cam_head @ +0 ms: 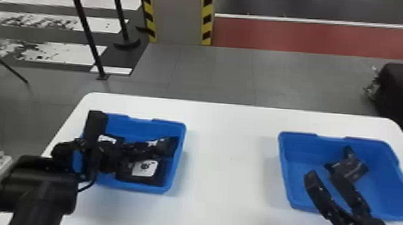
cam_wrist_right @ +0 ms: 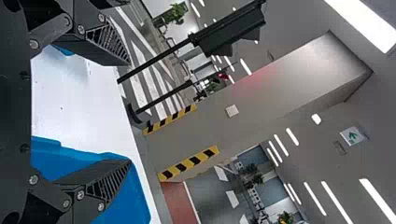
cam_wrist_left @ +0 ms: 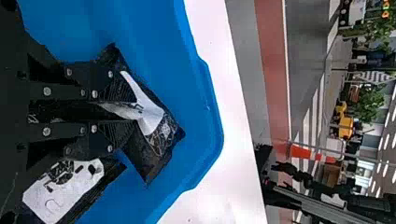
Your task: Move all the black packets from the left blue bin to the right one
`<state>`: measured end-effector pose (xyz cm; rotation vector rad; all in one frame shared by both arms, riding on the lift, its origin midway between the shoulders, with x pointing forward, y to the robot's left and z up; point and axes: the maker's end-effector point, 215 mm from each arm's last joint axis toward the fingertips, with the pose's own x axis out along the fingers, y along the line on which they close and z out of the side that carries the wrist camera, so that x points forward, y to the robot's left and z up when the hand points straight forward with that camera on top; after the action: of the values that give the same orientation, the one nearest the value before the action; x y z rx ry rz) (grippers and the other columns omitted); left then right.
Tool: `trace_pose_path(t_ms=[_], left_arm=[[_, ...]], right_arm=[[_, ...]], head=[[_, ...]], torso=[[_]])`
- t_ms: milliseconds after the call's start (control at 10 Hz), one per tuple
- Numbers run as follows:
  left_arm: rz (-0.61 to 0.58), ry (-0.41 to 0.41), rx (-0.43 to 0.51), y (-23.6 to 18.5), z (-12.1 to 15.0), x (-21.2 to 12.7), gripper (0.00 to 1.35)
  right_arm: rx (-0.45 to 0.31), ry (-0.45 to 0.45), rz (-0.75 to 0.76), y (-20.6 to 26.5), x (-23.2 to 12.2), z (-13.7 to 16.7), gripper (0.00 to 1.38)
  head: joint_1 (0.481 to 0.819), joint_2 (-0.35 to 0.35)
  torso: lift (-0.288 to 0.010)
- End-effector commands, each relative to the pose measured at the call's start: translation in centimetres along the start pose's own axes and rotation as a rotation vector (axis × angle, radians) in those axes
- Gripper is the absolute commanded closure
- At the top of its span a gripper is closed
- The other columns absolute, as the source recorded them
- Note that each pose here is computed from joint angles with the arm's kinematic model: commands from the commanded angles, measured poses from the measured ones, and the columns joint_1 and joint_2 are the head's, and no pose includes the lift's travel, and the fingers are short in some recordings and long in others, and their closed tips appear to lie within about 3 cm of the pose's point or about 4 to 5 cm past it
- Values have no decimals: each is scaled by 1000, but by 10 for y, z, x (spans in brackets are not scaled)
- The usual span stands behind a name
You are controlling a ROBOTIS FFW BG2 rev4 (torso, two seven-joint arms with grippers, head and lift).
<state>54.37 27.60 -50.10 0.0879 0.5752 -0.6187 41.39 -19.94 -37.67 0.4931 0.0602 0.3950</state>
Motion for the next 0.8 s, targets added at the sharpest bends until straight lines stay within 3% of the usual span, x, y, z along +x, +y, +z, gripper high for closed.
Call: trace_pose_path(t_ms=[0, 200, 400, 700], left_arm=[[-6, -28, 8, -2, 2, -3, 1202], [-50, -92, 34, -18, 22, -18, 1202], [-12, -131, 73, -40, 50, -74, 1202], [-57, -198, 114, -98, 86, -119, 1202]], right_arm=[[10, -3, 4, 2, 1, -1, 303], [11, -3, 11, 5, 2, -1, 309], [19, -1, 21, 10, 2, -3, 326], [68, 24, 105, 38, 13, -11, 326]], head=[[695, 89], [695, 88], [695, 85], [695, 105]], torso=[[-110], [-110], [-110], [-110]])
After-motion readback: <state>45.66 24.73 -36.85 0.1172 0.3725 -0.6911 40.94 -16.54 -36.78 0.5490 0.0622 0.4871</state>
